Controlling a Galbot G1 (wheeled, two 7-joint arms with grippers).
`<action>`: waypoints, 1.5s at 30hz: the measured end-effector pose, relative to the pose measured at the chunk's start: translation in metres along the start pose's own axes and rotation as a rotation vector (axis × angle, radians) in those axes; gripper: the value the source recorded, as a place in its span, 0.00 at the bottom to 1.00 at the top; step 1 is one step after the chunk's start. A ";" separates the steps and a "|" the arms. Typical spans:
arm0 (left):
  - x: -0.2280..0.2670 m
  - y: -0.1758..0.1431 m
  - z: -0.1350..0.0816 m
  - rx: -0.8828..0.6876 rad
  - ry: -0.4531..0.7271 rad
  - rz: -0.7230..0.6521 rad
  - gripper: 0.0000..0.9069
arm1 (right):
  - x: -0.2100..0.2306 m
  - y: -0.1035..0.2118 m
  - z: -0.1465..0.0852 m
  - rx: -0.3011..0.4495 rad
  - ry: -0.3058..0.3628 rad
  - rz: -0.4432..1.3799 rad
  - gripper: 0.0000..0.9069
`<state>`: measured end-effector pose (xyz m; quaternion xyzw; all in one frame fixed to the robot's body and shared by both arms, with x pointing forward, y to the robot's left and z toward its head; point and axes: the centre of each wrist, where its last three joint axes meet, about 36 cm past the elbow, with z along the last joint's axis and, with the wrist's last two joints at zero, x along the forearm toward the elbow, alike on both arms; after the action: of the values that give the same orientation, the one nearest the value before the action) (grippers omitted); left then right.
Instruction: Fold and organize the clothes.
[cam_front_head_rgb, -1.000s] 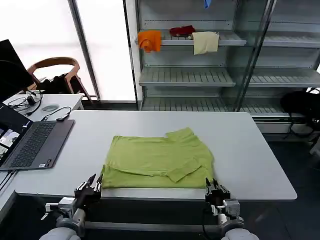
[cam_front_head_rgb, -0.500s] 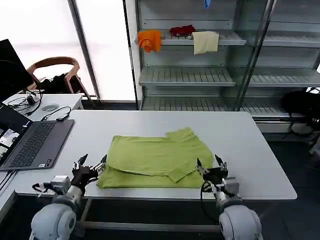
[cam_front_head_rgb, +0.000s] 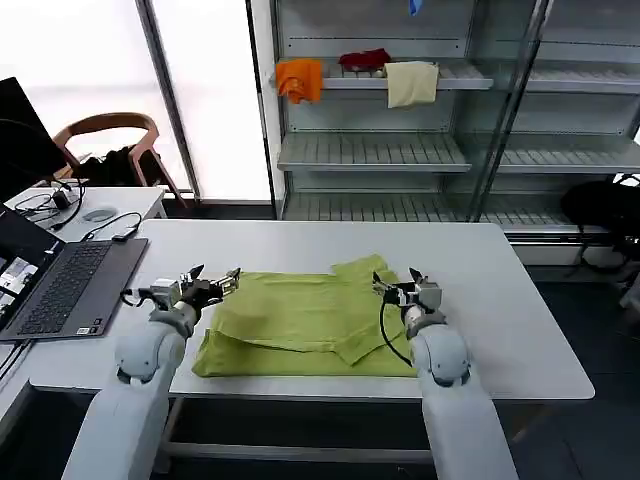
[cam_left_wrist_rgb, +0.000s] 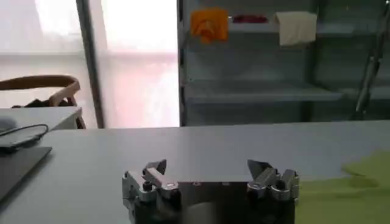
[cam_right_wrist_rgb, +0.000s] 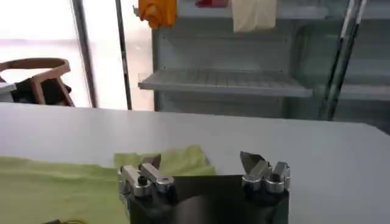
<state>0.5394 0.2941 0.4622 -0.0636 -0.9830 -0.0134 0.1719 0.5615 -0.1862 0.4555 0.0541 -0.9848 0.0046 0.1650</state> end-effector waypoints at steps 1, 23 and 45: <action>-0.007 0.000 0.001 -0.004 0.014 0.003 1.00 | -0.005 0.000 -0.001 -0.005 0.006 0.000 1.00; -0.062 0.010 0.016 -0.050 0.144 0.009 0.76 | -0.071 0.012 -0.011 -0.019 0.106 0.004 0.86; -0.062 0.010 0.027 -0.037 0.161 0.039 0.00 | -0.070 0.015 0.010 0.018 0.143 -0.022 0.00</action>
<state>0.5894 0.2975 0.4162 -0.0845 -0.9641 -0.0335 0.2495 0.6228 -0.1644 0.4236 0.0661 -0.9697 0.0153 0.2347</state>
